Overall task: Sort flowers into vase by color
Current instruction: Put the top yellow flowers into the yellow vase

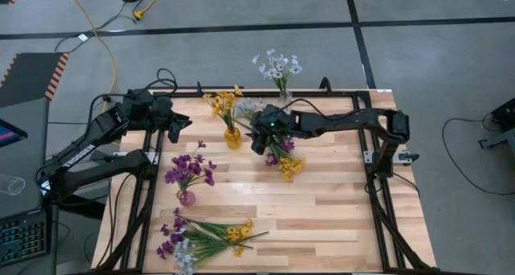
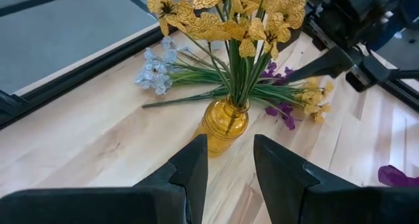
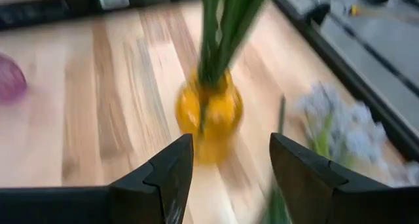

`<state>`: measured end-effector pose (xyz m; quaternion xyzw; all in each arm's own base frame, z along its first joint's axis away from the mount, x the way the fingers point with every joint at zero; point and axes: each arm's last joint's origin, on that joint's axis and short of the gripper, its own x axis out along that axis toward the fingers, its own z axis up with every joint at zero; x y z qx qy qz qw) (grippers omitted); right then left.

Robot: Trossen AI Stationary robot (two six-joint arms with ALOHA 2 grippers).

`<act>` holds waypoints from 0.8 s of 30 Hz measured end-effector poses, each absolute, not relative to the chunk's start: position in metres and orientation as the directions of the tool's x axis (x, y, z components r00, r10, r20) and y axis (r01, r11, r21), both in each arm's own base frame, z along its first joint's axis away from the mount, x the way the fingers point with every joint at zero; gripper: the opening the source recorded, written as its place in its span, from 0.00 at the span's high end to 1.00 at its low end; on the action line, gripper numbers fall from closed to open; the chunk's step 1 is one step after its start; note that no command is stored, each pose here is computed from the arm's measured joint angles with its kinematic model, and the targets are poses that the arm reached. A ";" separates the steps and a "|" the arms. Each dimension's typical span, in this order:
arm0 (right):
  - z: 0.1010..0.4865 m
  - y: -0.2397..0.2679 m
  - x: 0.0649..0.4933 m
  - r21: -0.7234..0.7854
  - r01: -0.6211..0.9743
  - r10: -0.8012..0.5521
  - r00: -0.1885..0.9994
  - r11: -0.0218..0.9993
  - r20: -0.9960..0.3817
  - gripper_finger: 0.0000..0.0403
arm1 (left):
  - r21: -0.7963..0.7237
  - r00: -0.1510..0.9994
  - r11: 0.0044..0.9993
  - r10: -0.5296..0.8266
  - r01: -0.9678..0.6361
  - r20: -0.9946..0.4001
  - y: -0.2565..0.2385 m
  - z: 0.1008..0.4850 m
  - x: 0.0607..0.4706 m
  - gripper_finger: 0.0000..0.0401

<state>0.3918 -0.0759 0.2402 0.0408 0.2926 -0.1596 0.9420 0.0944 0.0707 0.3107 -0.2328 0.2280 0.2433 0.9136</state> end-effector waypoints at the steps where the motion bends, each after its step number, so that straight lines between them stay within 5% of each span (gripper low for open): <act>1: 0.239 -0.077 0.389 -0.021 0.327 -0.276 0.760 0.945 -0.589 0.43 | -0.310 0.777 0.776 0.339 -0.549 -0.530 0.071 0.311 0.094 0.73; 11: 0.199 -0.077 0.387 -0.051 0.325 -0.247 0.596 0.944 -0.764 0.44 | -0.302 0.777 0.781 0.339 -0.546 -0.530 0.071 0.311 0.094 0.73; 24: 0.176 -0.096 0.377 -0.082 0.371 -0.259 0.457 0.925 -0.851 0.59 | -0.301 0.777 0.781 0.338 -0.546 -0.532 0.071 0.311 0.094 0.73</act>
